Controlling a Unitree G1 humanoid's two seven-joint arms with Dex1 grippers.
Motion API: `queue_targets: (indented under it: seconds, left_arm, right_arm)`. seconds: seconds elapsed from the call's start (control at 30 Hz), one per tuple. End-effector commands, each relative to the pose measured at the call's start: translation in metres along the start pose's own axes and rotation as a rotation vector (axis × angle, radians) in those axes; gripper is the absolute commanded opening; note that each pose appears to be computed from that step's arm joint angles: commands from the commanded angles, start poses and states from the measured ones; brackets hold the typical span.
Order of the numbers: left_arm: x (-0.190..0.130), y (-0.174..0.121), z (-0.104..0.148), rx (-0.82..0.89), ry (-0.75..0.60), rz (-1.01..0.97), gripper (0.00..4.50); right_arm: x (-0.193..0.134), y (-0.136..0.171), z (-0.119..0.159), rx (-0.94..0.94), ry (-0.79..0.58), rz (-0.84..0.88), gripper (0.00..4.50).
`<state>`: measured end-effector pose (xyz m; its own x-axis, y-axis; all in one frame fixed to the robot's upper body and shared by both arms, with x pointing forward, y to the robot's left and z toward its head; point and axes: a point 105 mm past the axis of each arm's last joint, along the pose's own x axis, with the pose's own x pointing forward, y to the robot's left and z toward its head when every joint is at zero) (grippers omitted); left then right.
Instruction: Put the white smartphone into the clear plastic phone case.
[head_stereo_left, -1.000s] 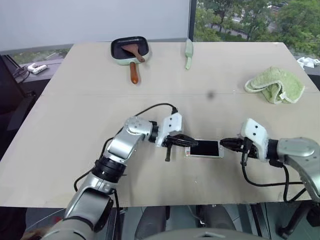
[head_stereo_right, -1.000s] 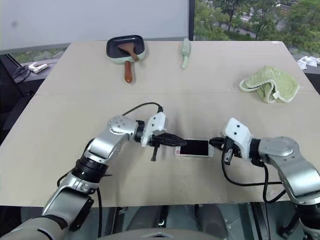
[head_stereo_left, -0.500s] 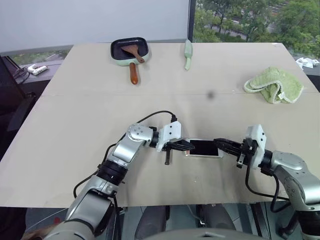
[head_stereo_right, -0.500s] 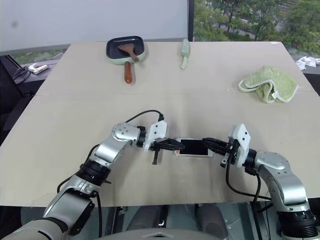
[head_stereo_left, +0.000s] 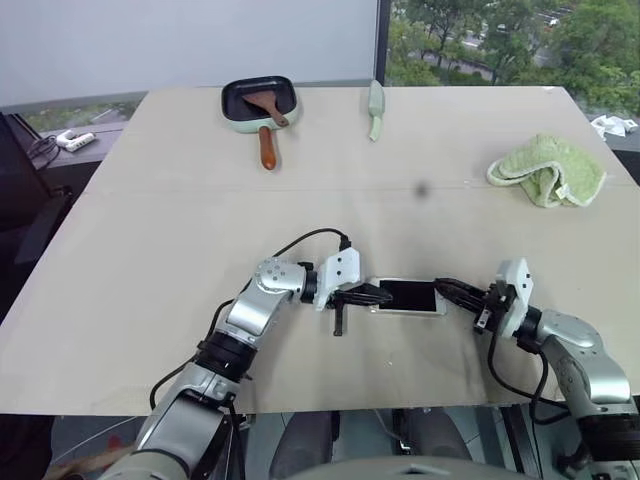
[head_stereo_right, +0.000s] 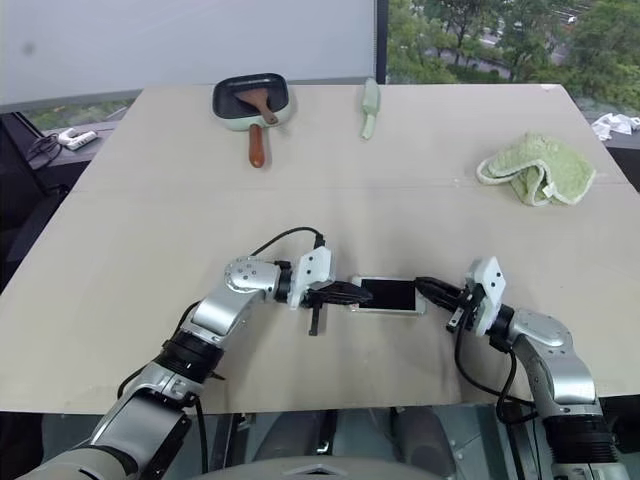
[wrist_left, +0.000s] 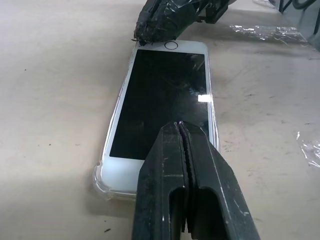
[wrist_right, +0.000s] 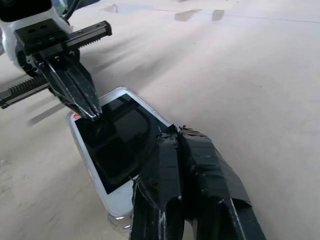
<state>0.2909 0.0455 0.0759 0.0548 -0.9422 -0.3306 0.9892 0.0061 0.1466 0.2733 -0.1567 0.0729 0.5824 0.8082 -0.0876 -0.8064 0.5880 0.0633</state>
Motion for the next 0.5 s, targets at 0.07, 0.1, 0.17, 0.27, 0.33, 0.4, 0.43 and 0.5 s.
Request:
queue_targets:
  seconds: [0.07, 0.1, 0.17, 0.27, 0.33, 0.4, 0.43, 0.5]
  left_arm:
    - [0.000, -0.003, -0.003, -0.021, 0.002, 0.009, 0.00]
    - [0.000, -0.004, -0.003, -0.023, 0.001, 0.011, 0.00]
    - [0.000, -0.004, -0.003, -0.025, 0.000, 0.016, 0.00]
    - [0.000, -0.007, -0.005, -0.037, 0.006, 0.012, 0.00]
    - [0.000, -0.006, -0.004, -0.038, 0.006, 0.020, 0.00]
    - [0.001, -0.005, -0.003, -0.037, 0.005, 0.029, 0.00]
    - [0.001, -0.004, -0.002, -0.037, 0.004, 0.036, 0.00]
    - [0.002, -0.003, -0.002, -0.038, 0.002, 0.045, 0.00]
  right_arm:
    - [-0.004, 0.004, -0.021, -0.001, 0.103, 0.013, 0.03]
    - [-0.004, 0.005, -0.024, -0.014, 0.127, 0.021, 0.03]
    - [-0.003, 0.007, -0.030, -0.041, 0.173, 0.033, 0.03]
    - [-0.001, 0.010, -0.039, -0.058, 0.253, 0.061, 0.03]
    - [0.001, 0.010, -0.045, -0.064, 0.303, 0.068, 0.03]
    - [0.002, 0.011, -0.052, -0.063, 0.355, 0.073, 0.03]
    - [0.002, 0.012, -0.056, -0.056, 0.385, 0.078, 0.03]
    - [0.000, 0.014, -0.063, -0.051, 0.442, 0.092, 0.03]
